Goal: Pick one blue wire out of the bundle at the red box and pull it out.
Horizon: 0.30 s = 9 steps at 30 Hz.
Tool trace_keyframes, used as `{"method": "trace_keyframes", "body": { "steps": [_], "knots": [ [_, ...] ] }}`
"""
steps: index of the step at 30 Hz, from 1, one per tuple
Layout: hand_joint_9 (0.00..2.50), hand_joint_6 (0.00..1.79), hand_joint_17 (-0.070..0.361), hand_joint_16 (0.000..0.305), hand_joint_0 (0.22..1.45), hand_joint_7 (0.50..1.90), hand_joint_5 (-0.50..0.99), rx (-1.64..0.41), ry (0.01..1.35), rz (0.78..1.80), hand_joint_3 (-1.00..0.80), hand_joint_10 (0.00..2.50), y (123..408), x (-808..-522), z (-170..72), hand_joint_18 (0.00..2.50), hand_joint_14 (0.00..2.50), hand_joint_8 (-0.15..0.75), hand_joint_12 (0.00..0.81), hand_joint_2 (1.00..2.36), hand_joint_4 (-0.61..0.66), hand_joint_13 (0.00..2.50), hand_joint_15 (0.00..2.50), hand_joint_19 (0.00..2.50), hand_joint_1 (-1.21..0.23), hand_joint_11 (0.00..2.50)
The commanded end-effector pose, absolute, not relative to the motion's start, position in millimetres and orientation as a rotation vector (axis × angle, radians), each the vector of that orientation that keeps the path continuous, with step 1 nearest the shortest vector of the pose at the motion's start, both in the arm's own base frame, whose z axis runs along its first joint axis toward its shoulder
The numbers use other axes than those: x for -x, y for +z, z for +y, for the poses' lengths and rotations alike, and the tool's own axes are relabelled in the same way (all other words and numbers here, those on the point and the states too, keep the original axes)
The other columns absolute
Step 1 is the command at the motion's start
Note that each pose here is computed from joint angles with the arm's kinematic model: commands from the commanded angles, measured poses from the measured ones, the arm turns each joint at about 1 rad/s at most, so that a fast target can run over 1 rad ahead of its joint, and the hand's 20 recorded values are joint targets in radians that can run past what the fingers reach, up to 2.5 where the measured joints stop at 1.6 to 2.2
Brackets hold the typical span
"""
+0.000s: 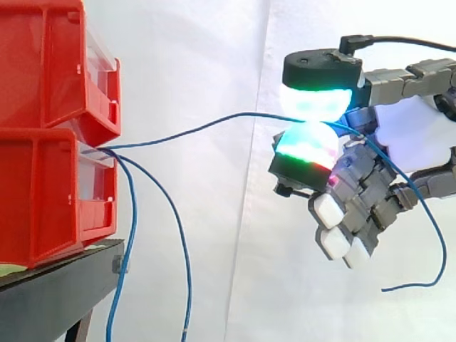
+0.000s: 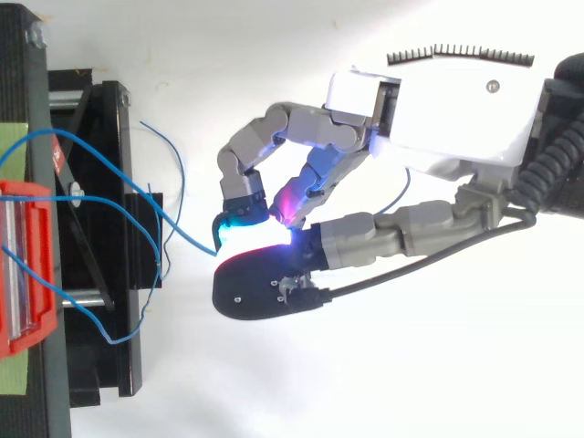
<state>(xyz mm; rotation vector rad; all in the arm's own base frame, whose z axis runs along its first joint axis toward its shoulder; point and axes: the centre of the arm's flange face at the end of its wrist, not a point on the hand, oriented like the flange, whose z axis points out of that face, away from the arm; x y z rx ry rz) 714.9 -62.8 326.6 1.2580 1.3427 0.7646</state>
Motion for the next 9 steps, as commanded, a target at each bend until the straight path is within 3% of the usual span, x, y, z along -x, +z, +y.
{"method": "trace_keyframes", "body": {
  "steps": [1, 9],
  "knots": [
    [1.08, 0.99, 0.119, 0.053, 0.73, 1.25, -0.14, -1.258, 0.764, 1.343, 0.11, 0.01, 326.1, -715.0, -63.0, 0.84, 0.01, 0.321, 0.430, 1.00, -0.29, 0.97, 0.41, 0.40, -0.81, 0.48],
    [1.08, 0.99, 0.120, 0.053, 0.73, 1.25, -0.14, -1.258, 0.765, 1.342, 0.11, 0.01, 327.2, -714.8, -63.0, 0.84, 0.01, 0.319, 0.430, 1.00, -0.29, 0.98, 0.41, 0.40, -0.81, 0.48]
  ]
}}
